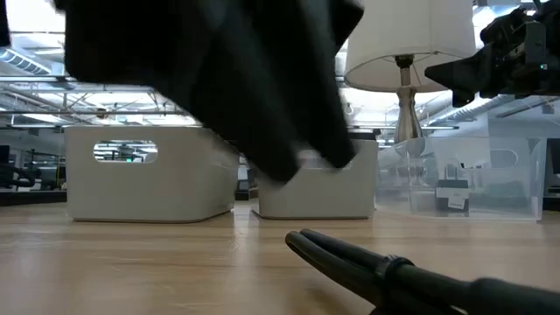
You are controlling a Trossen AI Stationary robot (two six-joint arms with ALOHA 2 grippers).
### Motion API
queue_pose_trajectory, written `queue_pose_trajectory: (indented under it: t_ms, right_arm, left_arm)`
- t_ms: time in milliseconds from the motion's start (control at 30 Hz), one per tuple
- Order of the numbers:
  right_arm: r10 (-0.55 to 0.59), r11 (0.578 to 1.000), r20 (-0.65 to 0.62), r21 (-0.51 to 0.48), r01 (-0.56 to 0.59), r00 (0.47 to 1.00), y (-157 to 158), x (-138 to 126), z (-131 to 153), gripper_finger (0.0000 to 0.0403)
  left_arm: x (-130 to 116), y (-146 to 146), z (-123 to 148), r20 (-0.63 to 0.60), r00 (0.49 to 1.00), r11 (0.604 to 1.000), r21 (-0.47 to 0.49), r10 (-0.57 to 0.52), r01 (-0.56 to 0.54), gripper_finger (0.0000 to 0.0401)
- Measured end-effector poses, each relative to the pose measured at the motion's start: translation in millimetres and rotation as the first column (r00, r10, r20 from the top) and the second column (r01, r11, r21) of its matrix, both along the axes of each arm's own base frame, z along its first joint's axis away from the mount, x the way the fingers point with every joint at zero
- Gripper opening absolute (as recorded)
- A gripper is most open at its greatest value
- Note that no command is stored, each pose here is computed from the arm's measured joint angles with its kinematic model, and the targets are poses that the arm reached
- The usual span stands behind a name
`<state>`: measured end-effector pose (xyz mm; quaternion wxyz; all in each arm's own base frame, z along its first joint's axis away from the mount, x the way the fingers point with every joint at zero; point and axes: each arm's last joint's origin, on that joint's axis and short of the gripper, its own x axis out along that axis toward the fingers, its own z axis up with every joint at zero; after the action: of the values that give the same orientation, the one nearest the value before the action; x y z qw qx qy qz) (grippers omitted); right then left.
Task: Pick and place items into bin
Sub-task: Put the black charger cable into the right gray bin
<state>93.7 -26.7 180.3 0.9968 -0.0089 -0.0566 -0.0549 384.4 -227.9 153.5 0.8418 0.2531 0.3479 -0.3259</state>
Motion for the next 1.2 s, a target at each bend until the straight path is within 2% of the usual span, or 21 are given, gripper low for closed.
queue_pose_trajectory:
  t_ms: [200,333,467,567,700,800,1200]
  right_arm:
    - [-0.003,1.000,0.001,-0.009,0.003,1.000,0,0,0,0.0004]
    - [-0.003,1.000,0.001,-0.009,0.003,1.000,0,0,0,0.0004]
    - [-0.003,1.000,0.000,-0.008,0.003,1.000,0,0,0,0.0004]
    - [-0.003,1.000,-0.003,-0.001,0.003,1.000,0,0,0,0.0004]
    - [-0.003,1.000,-0.006,-0.001,0.003,1.000,0,0,-1,0.0004]
    - [-0.004,1.000,-0.006,-0.002,0.004,1.000,0,0,-1,0.0004]
    - [-0.004,1.000,-0.010,0.002,0.004,1.000,0,0,-1,0.0004]
  left_arm:
    - [-1,5,-13,-0.046,0.998,0.997,0.070,-0.043,0.046,0.0122]
    - [1,5,-16,-0.010,0.995,0.989,0.117,-0.095,0.095,0.0122]
    - [4,6,-15,0.039,0.996,0.984,0.167,-0.076,0.069,0.0122]
    - [7,6,-13,0.065,0.995,0.987,0.149,-0.078,0.067,0.0122]
    - [7,5,-17,0.041,0.994,0.988,0.117,-0.105,0.100,0.0122]
    - [5,5,-25,0.000,0.994,0.987,0.123,-0.107,0.106,0.0122]
    - [9,5,-33,0.010,0.992,0.984,0.121,-0.129,0.127,0.0115]
